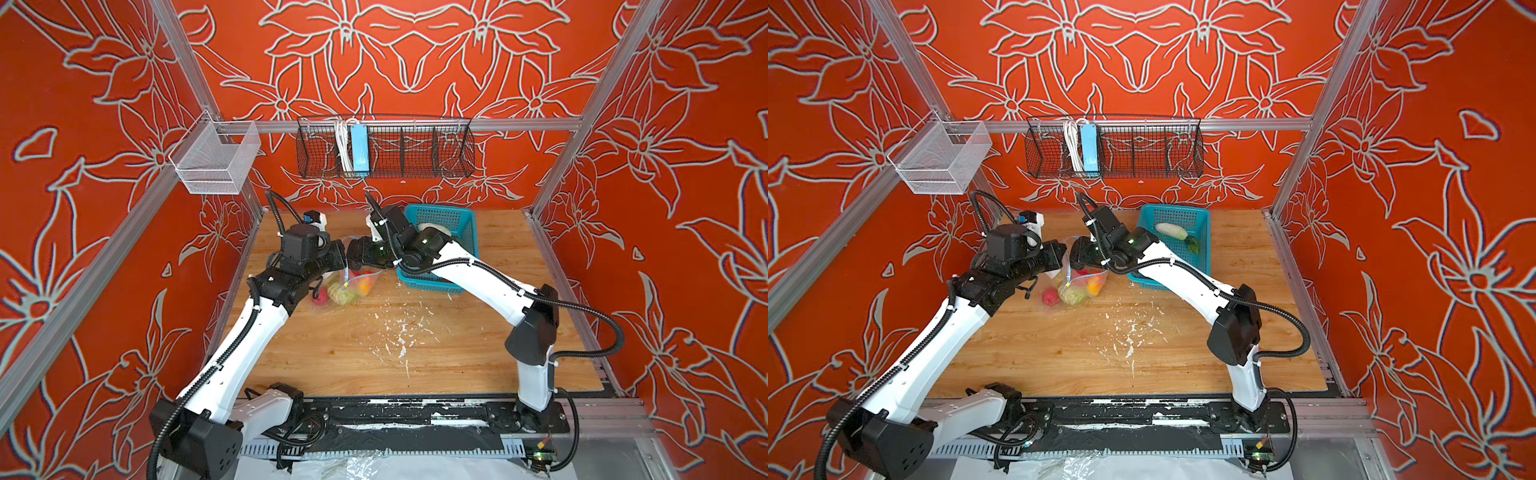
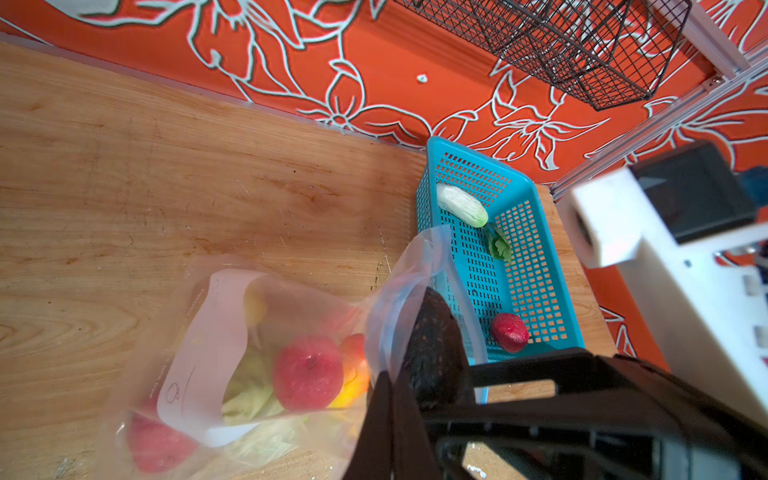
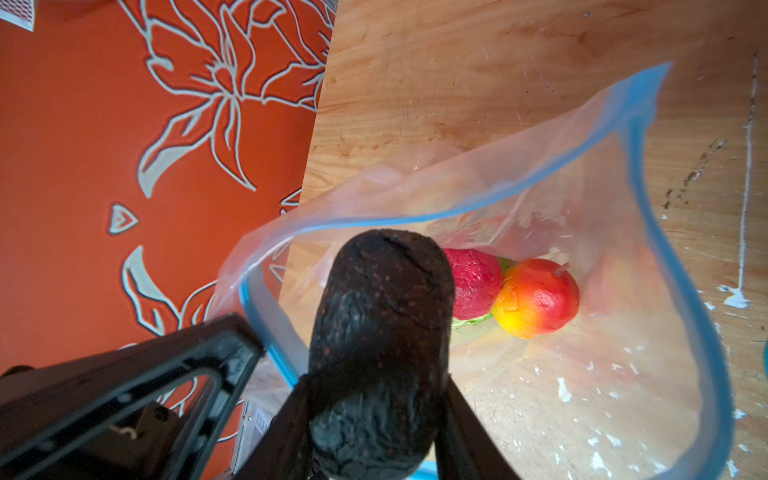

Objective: Place the food in the zip-top bag and seal the zipper
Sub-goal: 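Lower the dark potato into the bag and open the right gripper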

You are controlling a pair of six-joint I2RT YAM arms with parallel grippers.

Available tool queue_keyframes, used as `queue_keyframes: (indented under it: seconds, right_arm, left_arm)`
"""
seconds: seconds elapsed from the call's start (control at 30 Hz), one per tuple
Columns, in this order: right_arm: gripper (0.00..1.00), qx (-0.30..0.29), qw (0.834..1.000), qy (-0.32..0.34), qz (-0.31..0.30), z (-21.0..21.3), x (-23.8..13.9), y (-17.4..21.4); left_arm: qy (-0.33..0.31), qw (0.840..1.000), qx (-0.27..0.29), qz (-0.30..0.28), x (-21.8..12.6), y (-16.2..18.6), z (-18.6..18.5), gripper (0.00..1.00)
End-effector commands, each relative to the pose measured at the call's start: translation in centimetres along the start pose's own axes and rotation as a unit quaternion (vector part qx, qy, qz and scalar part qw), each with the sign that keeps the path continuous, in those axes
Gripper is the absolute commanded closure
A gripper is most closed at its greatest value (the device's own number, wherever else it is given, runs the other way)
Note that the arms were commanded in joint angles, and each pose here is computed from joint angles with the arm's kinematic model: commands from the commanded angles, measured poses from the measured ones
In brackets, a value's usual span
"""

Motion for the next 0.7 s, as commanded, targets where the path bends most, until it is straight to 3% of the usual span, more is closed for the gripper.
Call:
queue_keyframes:
  seconds: [0.0, 0.37, 0.67]
  right_arm:
    - [0.63, -0.006, 1.000, 0.006, 0.001, 0.3, 0.4, 0.2]
    - [0.52, -0.001, 0.999, 0.039, 0.008, -0.9, 1.3, 0.5]
    - [0.30, -0.002, 0.998, 0.062, 0.015, -1.2, 1.5, 0.4]
  left_arm:
    - [0.006, 1.000, -0.002, -0.010, -0.1, -0.2, 0.0, 1.00]
    - [0.007, 1.000, -0.002, -0.013, -0.3, -0.3, 0.0, 1.00]
    - [0.008, 1.000, -0.003, -0.014, -0.4, -0.4, 0.0, 1.00]
Point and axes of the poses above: each gripper's point midway between its finger pads, its own x axis out along the fingers, its own z axis along the line the jaws close on, y = z × x, the point moved 6 cm from there along -x, back along the fingers, and after that the axes turned 1 degree about x, right-handed, at the moved point
